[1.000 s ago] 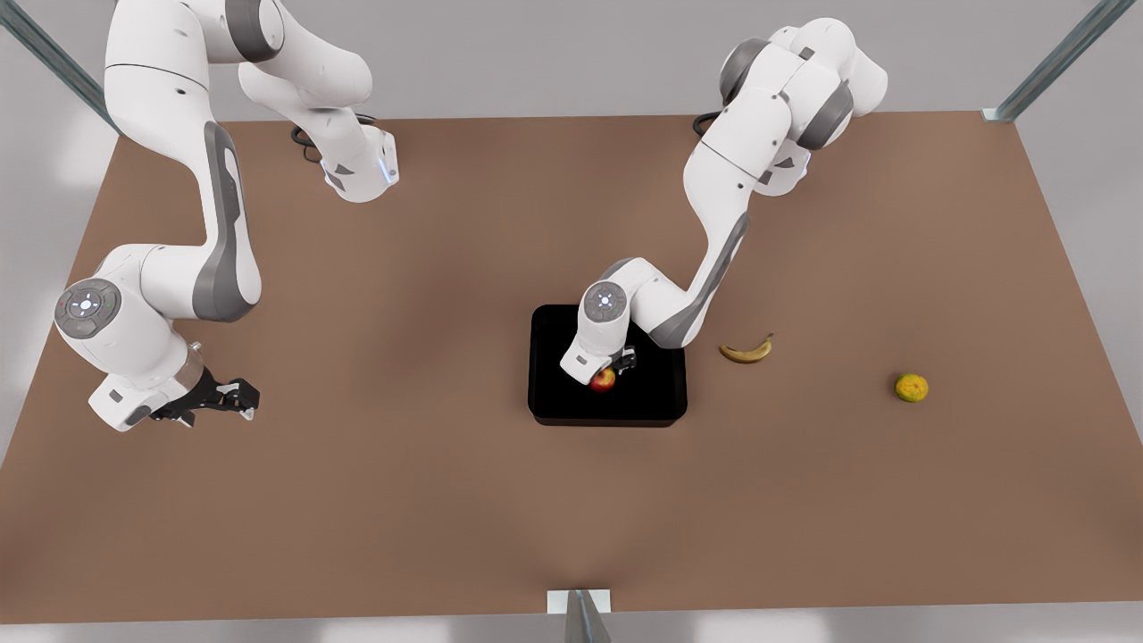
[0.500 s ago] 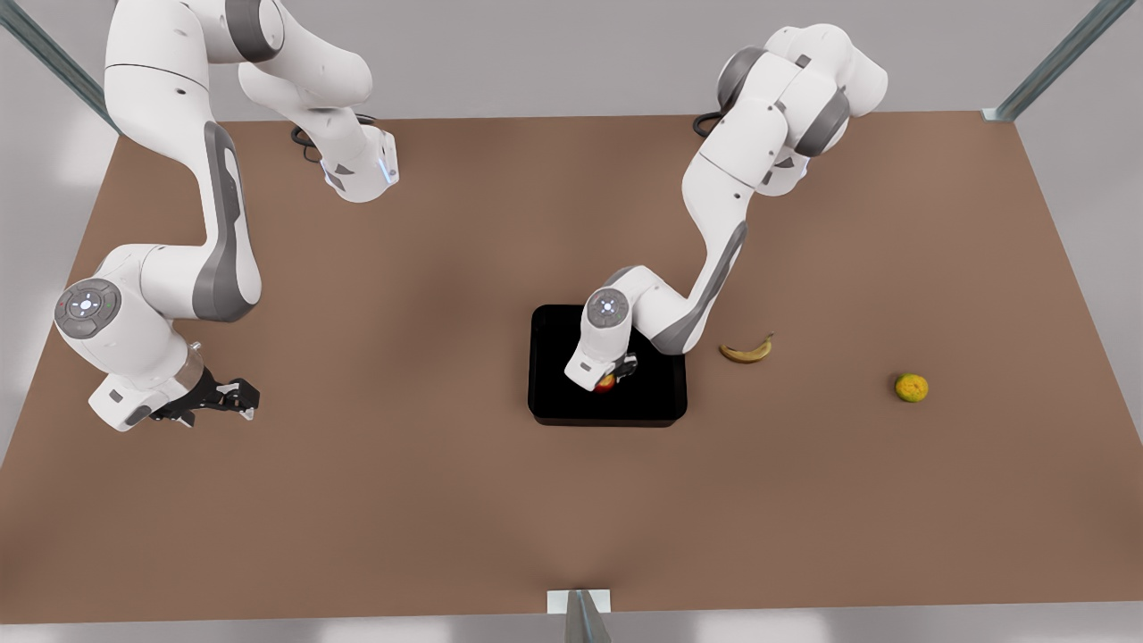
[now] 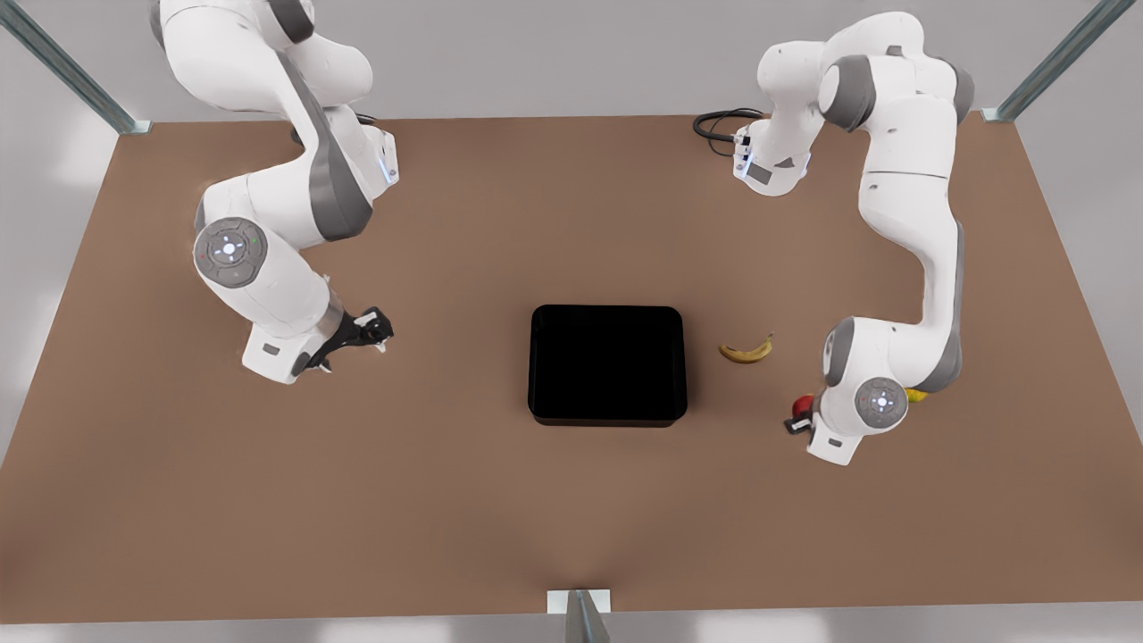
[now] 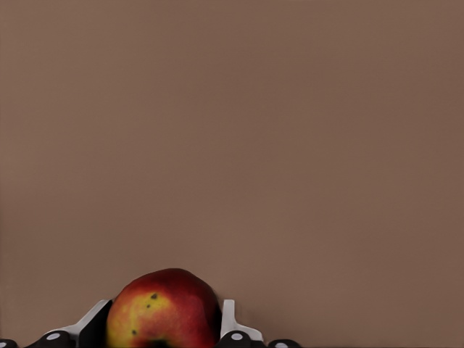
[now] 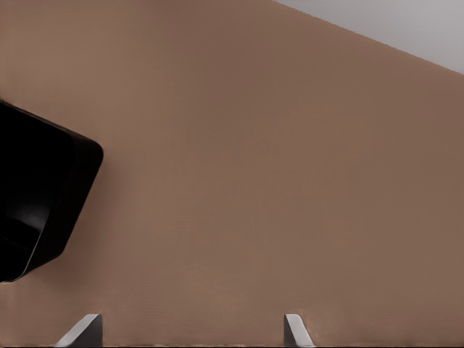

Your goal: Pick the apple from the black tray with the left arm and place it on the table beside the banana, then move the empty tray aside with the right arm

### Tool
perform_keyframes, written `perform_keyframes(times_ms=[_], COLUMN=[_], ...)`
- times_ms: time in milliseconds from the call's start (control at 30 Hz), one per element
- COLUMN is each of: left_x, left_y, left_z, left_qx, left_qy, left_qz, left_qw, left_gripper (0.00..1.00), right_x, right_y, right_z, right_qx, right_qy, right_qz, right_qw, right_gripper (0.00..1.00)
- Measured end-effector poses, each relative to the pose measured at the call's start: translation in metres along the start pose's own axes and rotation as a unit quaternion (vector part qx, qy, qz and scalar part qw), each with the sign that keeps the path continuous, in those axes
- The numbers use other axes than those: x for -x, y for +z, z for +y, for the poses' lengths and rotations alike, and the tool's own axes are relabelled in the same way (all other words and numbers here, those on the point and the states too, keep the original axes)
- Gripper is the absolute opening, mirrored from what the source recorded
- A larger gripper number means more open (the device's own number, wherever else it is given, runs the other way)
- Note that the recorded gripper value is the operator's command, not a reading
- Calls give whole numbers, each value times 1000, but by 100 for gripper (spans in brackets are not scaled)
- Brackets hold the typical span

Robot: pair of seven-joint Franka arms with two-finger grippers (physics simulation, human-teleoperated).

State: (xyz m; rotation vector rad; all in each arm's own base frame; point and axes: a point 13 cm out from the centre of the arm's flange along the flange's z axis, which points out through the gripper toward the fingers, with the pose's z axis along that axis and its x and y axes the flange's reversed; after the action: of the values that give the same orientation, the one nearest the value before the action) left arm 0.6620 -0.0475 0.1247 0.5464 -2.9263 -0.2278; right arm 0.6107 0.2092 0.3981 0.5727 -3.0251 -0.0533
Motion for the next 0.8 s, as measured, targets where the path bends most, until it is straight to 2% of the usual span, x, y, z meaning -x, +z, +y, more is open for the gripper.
perform_keyframes(times_ms=[33, 67, 100, 200, 267, 367, 433, 533, 800], left_x=[5, 9, 12, 27, 30, 38, -7, -30, -25], left_y=[15, 26, 31, 5, -42, -206, -269, -294, -321], left_z=[7, 10, 11, 14, 19, 41, 71, 99, 129], left_qx=[0, -1, -3, -13, -19, -55, -63, -73, -101], left_qy=[12, 26, 40, 74, 93, 91, 94, 96, 96], left_qz=[5, 7, 6, -20, -45, -124, -135, -133, -143], left_qw=[1000, 1000, 999, 997, 994, 987, 984, 984, 980], left_gripper=[68, 79, 100, 100, 100, 100, 100, 100, 100], right_x=[-2, -4, -5, -6, -6, 3, 12, 24, 41], right_y=[21, 40, 52, 77, 90, 119, 131, 152, 230], right_z=[9, 22, 41, 98, 125, 146, 167, 190, 195], right_qx=[16, 30, 42, 62, 69, 74, 84, 88, 59], right_qy=[9, 17, 22, 37, 52, 89, 108, 138, 199], right_qz=[26, 49, 65, 92, 101, 108, 102, 98, 87], right_qw=[1000, 998, 997, 993, 991, 987, 985, 982, 974], right_gripper=[91, 92, 94, 100, 100, 100, 100, 100, 100])
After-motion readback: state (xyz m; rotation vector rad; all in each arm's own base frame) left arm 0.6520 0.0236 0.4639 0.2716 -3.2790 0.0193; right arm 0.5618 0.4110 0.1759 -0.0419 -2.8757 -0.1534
